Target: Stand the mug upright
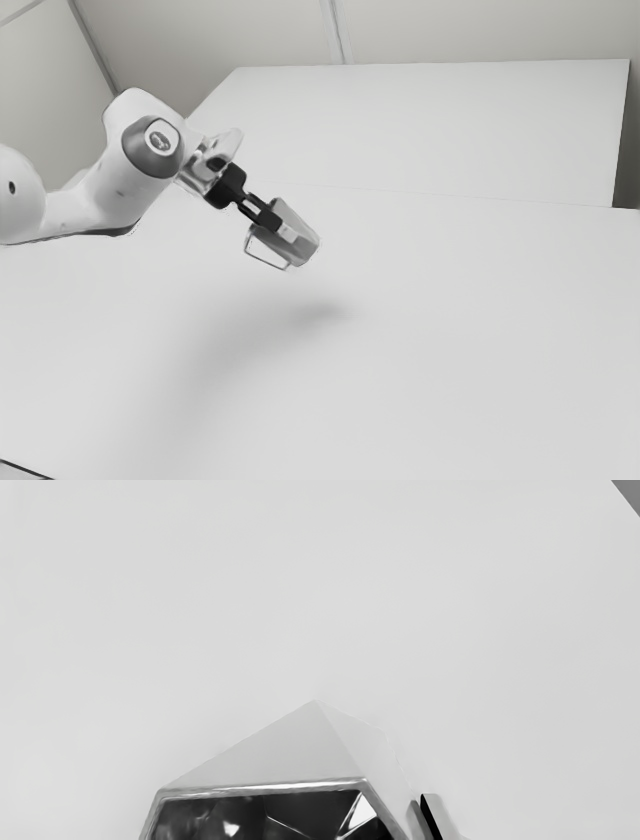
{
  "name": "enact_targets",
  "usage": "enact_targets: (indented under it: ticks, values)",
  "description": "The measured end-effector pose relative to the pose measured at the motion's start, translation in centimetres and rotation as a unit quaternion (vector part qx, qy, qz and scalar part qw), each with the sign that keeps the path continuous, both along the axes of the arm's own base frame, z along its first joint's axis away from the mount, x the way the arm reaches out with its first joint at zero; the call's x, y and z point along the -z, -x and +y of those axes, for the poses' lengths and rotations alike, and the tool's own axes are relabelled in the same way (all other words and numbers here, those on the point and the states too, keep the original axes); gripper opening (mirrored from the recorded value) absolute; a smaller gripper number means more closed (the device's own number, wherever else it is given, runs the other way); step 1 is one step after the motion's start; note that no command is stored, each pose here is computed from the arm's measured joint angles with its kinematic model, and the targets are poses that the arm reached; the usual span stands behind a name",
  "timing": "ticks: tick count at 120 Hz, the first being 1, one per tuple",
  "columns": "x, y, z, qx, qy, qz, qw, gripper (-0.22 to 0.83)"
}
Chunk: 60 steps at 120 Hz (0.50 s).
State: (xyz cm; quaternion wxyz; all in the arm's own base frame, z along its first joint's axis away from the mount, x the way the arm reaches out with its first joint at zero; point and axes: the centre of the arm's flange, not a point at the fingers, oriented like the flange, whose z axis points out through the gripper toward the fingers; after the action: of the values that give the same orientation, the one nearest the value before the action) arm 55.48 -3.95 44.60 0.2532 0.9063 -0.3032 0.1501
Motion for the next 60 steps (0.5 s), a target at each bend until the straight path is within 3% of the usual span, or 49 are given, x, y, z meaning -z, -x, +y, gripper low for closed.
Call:
enact_targets:
  ticks: [8, 25, 45, 60]
  values:
    - [-0.5, 0.7, 0.8, 0.003, -0.086, 0.017, 0.996, -0.15]
    - [2.7, 6.9, -2.6, -0.008, -0.193, 0.047, 0.980, -0.16]
    - [5.8, 11.1, -6.0, -0.048, -0.240, 0.060, 0.968, -0.16]
    - [7.6, 12.3, -6.2, -0.095, -0.248, 0.080, 0.961, -0.16]
